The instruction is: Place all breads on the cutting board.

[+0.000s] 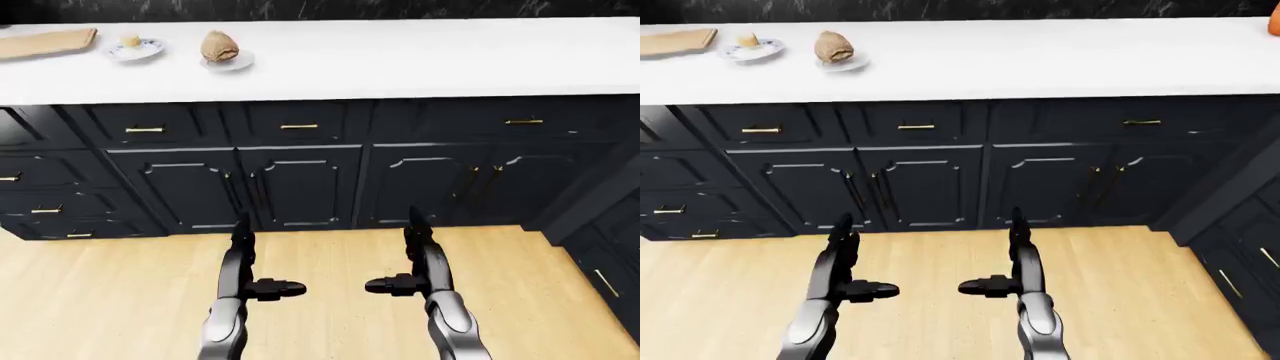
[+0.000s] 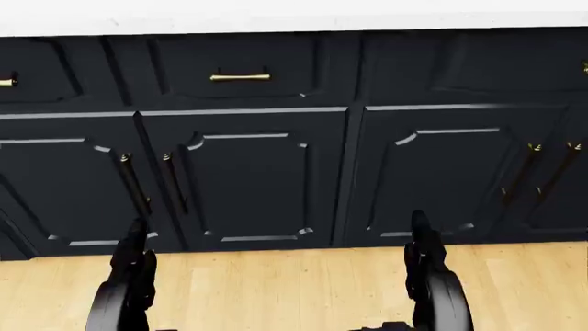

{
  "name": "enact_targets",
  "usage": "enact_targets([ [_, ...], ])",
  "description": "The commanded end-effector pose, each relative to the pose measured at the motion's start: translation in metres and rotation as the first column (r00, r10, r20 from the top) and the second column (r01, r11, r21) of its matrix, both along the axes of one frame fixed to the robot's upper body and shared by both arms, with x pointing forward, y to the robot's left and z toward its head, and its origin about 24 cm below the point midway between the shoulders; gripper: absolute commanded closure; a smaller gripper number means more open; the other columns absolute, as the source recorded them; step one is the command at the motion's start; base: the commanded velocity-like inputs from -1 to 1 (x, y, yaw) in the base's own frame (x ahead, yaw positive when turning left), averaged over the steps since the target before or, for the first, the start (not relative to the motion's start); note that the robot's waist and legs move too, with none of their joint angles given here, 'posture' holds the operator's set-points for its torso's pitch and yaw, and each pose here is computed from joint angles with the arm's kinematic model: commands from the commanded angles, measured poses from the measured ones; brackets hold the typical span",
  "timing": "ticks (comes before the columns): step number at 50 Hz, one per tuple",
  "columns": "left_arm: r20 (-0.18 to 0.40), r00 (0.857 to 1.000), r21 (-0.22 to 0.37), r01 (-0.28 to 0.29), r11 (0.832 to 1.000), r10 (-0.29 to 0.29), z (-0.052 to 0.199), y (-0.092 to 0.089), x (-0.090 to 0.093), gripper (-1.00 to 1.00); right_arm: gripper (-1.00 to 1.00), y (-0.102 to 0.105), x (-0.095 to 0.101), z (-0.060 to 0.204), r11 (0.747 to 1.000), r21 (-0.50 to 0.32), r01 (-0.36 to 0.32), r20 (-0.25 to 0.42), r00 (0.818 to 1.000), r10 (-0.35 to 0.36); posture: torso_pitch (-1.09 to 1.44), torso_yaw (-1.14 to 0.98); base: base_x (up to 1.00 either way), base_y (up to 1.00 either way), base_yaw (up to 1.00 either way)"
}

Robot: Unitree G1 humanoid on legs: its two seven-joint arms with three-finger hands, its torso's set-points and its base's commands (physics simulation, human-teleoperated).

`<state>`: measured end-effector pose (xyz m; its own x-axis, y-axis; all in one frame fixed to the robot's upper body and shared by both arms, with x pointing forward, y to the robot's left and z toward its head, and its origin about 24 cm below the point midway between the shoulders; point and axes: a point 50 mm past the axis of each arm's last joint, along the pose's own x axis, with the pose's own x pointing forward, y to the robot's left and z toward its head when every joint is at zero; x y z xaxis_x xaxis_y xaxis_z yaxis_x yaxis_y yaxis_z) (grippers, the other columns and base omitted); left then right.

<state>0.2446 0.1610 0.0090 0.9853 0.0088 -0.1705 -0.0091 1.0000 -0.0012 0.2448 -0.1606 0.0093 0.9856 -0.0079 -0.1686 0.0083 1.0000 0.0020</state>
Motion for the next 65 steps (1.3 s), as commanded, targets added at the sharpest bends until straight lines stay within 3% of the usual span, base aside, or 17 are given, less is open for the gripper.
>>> enact_targets([
  [1,0.179,0.984,-0.007,0.006,1.000,-0.005,0.037,0.000,0.006,-1.00,-1.00,0.001,0.008,0.037,1.000,-0.024,0.007,0.186,0.983,-0.002,0.00,0.00,0.00,0.00,0.00],
  [12,0.190,0.981,0.025,0.035,0.999,-0.039,0.049,-0.008,0.008,-1.00,-1.00,-0.003,0.016,0.044,0.999,-0.041,0.026,0.199,0.980,-0.017,0.00,0.00,0.00,0.00,0.00],
  [17,0.239,0.971,0.040,0.017,0.999,-0.026,0.090,0.002,0.009,-1.00,-1.00,-0.012,0.013,0.077,0.998,-0.048,0.048,0.245,0.969,-0.035,0.00,0.00,0.00,0.00,0.00],
  [25,0.296,0.955,0.047,0.010,0.999,-0.023,0.143,0.008,0.001,-1.00,-1.00,-0.013,0.004,0.118,1.000,0.006,-0.010,0.347,0.938,0.007,0.00,0.00,0.00,0.16,0.00],
  [32,0.297,0.954,0.060,0.027,0.998,-0.044,0.146,0.005,-0.003,-1.00,-1.00,-0.006,0.001,0.126,0.999,0.031,-0.044,0.367,0.930,0.030,0.00,0.00,0.00,0.00,0.98],
  [37,0.298,0.953,0.066,0.027,0.997,-0.046,0.147,0.005,0.000,-1.00,-1.00,-0.006,0.004,0.129,1.000,0.018,-0.020,0.370,0.929,0.012,0.00,0.00,0.00,0.14,0.40],
  [43,0.317,0.947,0.081,0.028,0.996,-0.052,0.164,0.004,0.002,-1.00,-1.00,-0.002,0.001,0.145,1.000,0.007,-0.024,0.405,0.914,0.019,0.00,0.00,0.34,0.30,0.00],
  [46,0.323,0.945,0.073,0.025,0.997,-0.047,0.164,0.004,0.002,-1.00,-1.00,-0.002,0.000,0.151,0.998,0.042,-0.046,0.420,0.907,0.024,0.00,0.00,0.43,0.37,0.00],
  [65,0.326,0.944,0.064,0.023,0.998,-0.043,0.164,0.006,0.006,-1.00,-1.00,-0.004,0.000,0.151,0.998,0.059,-0.035,0.437,0.899,0.006,0.00,0.00,0.46,0.42,0.00],
])
